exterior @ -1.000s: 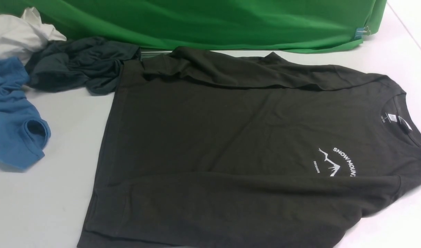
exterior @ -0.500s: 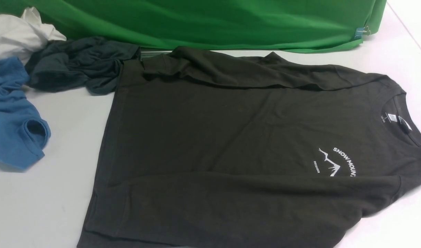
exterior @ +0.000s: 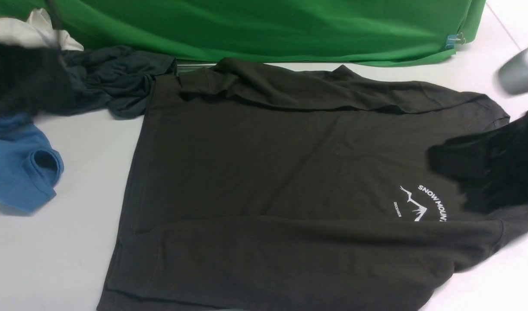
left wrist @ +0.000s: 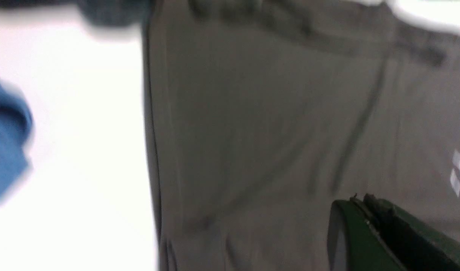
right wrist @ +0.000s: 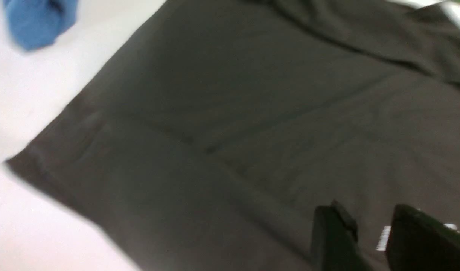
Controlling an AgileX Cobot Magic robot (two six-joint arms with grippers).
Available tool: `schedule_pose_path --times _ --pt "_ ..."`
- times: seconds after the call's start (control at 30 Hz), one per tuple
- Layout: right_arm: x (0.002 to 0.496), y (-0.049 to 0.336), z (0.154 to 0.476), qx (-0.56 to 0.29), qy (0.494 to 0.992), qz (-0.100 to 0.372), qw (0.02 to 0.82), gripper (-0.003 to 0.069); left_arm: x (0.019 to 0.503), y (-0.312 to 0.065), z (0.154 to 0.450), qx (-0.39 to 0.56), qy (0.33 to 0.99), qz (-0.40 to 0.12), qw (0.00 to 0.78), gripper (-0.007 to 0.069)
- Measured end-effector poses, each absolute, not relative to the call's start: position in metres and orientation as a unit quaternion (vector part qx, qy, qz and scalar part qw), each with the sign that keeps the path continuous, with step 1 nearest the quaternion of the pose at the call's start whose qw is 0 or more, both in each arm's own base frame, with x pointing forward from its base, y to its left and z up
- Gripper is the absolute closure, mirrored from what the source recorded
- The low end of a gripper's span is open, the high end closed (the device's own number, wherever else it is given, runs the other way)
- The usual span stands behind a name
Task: Fold a long-sleeved shirt on a white desktop.
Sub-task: 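Grasp the left edge of the dark T-shirt lying flat on the table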
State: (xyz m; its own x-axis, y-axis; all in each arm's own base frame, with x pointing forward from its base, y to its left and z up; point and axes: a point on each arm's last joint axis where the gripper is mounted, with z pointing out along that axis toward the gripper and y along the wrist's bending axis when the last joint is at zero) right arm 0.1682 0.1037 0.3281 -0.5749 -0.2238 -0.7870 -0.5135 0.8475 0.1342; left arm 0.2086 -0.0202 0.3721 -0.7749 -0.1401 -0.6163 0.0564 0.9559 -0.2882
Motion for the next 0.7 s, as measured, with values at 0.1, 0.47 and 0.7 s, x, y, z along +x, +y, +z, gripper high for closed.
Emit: schedule_pose_path --times 0.1,0.47,0.7 --pt "0.167 0.110 0.330 -0.207 0.865 0.193 0.415 0.0419 0.217 -0.024 0.350 -0.021 0.946 -0.152 0.287 0.0581" --pt "0.180 0.118 0.326 -0.219 0.852 0.187 0.438 0.0419 0.225 -0.027 0.277 0.000 0.978 -0.108 0.176 0.0435" --pt "0.191 0.126 0.304 -0.227 0.878 0.174 0.384 0.0419 0.247 -0.024 0.233 0.002 0.985 -0.090 0.147 0.0147"
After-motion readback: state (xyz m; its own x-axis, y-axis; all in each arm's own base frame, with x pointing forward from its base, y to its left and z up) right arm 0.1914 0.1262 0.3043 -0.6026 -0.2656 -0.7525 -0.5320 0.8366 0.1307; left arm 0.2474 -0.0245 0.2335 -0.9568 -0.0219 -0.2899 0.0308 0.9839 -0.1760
